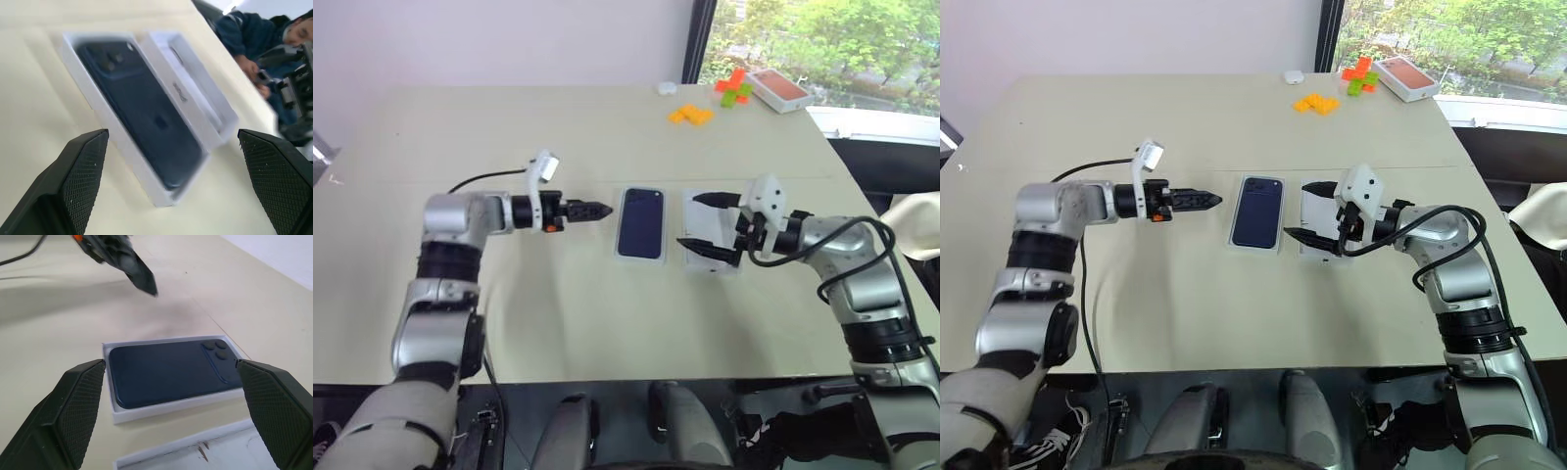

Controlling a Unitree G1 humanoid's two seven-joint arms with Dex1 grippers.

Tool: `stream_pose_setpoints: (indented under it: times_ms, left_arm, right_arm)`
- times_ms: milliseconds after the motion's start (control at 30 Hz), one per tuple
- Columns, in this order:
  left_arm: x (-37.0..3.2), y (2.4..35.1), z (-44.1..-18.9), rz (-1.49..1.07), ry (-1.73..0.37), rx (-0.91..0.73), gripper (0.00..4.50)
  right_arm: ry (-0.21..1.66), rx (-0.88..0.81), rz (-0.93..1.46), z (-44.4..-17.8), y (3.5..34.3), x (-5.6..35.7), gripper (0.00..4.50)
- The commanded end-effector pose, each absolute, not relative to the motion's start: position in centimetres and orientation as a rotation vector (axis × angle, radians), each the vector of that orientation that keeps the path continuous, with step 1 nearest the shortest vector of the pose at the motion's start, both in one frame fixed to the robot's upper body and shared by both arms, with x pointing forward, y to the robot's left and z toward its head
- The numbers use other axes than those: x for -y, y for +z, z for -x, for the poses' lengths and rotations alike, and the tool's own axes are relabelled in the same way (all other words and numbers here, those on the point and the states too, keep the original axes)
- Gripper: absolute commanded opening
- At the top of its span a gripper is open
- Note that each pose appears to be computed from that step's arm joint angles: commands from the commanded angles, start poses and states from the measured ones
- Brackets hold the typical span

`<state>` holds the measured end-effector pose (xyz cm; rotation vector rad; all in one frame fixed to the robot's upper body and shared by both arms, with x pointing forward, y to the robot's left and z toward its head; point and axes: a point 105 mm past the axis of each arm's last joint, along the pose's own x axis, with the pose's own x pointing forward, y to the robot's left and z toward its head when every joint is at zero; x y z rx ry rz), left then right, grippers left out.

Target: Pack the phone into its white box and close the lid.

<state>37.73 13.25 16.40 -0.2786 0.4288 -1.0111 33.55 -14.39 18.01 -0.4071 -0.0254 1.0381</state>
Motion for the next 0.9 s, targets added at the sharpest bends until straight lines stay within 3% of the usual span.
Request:
stream_pose_setpoints:
  times_ms: [33,167,333,700,900]
  left_arm:
    - [-14.4,17.9,-36.8,0.176,-1.03,-0.267,4.46]
    - [-15.3,17.5,-35.6,0.084,-1.023,-0.195,4.46]
    - [-15.6,18.7,-34.0,0.043,-1.059,-0.023,4.46]
    - [-15.2,18.4,-33.2,0.081,-1.078,-0.009,4.46]
    - [-14.7,18.3,-33.0,0.084,-1.08,-0.013,4.46]
  right_arm:
    - [0.976,-0.018,0.464,-34.3,18.2,14.7,4.5]
    - [0.874,-0.114,0.481,-35.6,17.3,15.0,4.5]
    - [0.669,-0.209,0.388,-37.2,18.5,14.7,4.5]
    - [0.504,-0.401,0.15,-37.4,17.4,13.8,4.5]
    - [0.471,-0.462,0.158,-36.9,15.7,13.8,4.5]
